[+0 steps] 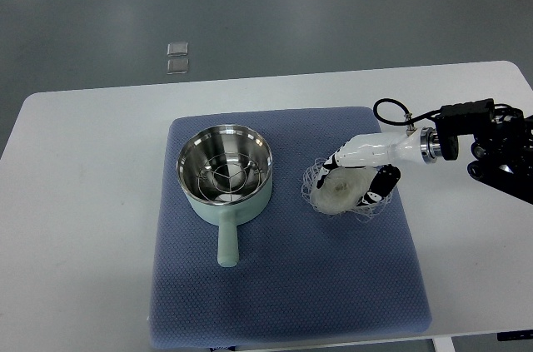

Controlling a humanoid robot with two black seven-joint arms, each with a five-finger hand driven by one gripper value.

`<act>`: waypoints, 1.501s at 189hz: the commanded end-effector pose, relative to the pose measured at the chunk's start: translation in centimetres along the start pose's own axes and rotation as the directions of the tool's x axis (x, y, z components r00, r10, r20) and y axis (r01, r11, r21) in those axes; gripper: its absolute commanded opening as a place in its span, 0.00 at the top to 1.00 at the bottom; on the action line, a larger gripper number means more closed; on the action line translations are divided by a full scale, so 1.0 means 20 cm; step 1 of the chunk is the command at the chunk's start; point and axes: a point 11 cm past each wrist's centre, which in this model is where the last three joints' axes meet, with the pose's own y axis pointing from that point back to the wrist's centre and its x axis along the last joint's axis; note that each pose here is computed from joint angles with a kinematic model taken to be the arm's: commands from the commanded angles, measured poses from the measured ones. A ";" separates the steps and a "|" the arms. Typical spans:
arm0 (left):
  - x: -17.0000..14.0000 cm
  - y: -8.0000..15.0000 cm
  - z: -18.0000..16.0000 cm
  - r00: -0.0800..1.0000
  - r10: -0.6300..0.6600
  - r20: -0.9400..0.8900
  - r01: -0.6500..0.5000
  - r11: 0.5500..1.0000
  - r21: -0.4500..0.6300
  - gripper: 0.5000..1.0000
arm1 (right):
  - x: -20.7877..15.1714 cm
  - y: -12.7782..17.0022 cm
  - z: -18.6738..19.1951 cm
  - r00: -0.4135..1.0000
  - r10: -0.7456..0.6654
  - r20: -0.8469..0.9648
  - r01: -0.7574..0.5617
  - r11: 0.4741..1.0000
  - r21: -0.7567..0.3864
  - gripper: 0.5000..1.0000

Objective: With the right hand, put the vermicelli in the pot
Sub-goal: 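Lower the right hand onto the vermicelli and close fingers around it, then lift the grasped vermicelli up off the mat with the right hand, then carry the vermicelli over the green saucepan and lower it inside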

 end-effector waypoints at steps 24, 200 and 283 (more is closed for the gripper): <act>0.00 0.00 0.00 1.000 0.000 0.000 0.000 1.000 0.000 0.00 | 0.00 0.00 0.00 1.000 -0.003 -0.001 0.003 1.000 -0.001 0.95; 0.00 0.00 0.00 1.000 0.001 0.002 -0.001 1.000 0.001 0.00 | 0.65 0.23 -0.02 0.967 0.251 -0.036 -0.252 0.968 -0.015 1.00; 0.00 0.00 0.00 1.000 0.001 0.002 -0.001 1.000 0.000 0.00 | 0.88 -0.09 -0.38 0.954 0.280 -0.105 -0.260 0.950 0.171 1.00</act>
